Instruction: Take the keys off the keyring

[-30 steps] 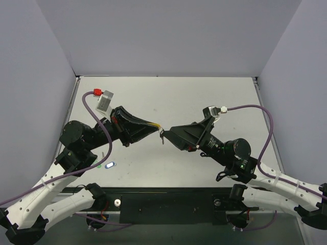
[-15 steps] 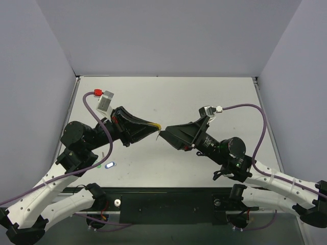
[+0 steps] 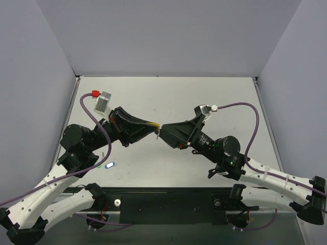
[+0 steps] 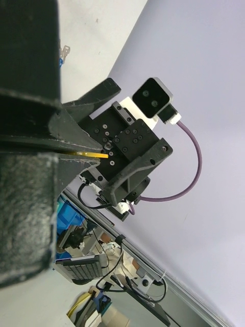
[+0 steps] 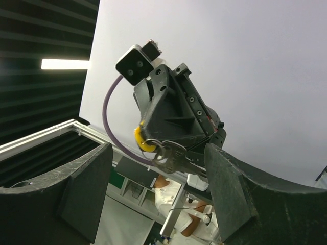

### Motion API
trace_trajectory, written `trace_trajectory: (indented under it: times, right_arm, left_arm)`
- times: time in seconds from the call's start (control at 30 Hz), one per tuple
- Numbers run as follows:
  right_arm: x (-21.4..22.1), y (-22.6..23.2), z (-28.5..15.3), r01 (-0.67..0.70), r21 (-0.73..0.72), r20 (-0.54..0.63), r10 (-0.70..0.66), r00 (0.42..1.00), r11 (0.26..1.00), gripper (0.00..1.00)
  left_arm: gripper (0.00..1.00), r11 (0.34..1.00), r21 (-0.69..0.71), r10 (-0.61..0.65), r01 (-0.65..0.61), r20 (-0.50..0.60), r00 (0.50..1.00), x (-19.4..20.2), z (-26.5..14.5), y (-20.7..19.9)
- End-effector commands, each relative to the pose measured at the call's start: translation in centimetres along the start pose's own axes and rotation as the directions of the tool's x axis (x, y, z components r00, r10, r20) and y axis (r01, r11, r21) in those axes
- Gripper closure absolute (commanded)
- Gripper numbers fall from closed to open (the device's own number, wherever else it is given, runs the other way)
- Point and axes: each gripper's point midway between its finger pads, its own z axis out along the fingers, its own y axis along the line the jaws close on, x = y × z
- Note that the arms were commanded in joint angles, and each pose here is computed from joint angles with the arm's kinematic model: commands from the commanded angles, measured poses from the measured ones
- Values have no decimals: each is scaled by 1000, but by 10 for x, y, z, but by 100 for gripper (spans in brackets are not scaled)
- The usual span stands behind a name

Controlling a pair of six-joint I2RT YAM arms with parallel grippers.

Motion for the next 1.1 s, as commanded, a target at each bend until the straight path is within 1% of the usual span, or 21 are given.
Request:
trace_trajectory:
  times: [0.0,0.5,0.57,0.67,0.83,0.87,0.93,1.07]
  right_arm:
    - [-2,32,2,-20,-139,4,20,1000,990,33]
    - [-2,46,9,-50,-216,-3,51,999,975,33]
    - [-1,48,10,-60,-226,-13,59,998,972,35]
    - [-1,50,9,-71,-242,-14,69,997,968,44]
    - [-1,57,5,-66,-266,-15,64,998,962,52]
    - [-1,57,5,-66,-265,-16,64,998,962,56]
    - [-2,61,3,-67,-275,-16,65,998,959,60]
    - [-2,62,3,-70,-275,-17,68,998,959,65]
  left_arm:
    - [100,998,63,21,-25,66,998,-17,1,-18]
    - [100,995,97,6,-15,93,996,-23,2,-25]
    - [100,995,97,1,-10,91,996,-22,3,-25]
    - [100,996,93,5,-14,92,996,-23,3,-24]
    - [100,996,84,8,-16,88,996,-22,2,-23]
    - [100,997,79,7,-14,86,996,-21,3,-21]
    - [100,997,78,11,-18,85,996,-22,3,-22]
    - [100,997,69,12,-17,79,997,-21,4,-20]
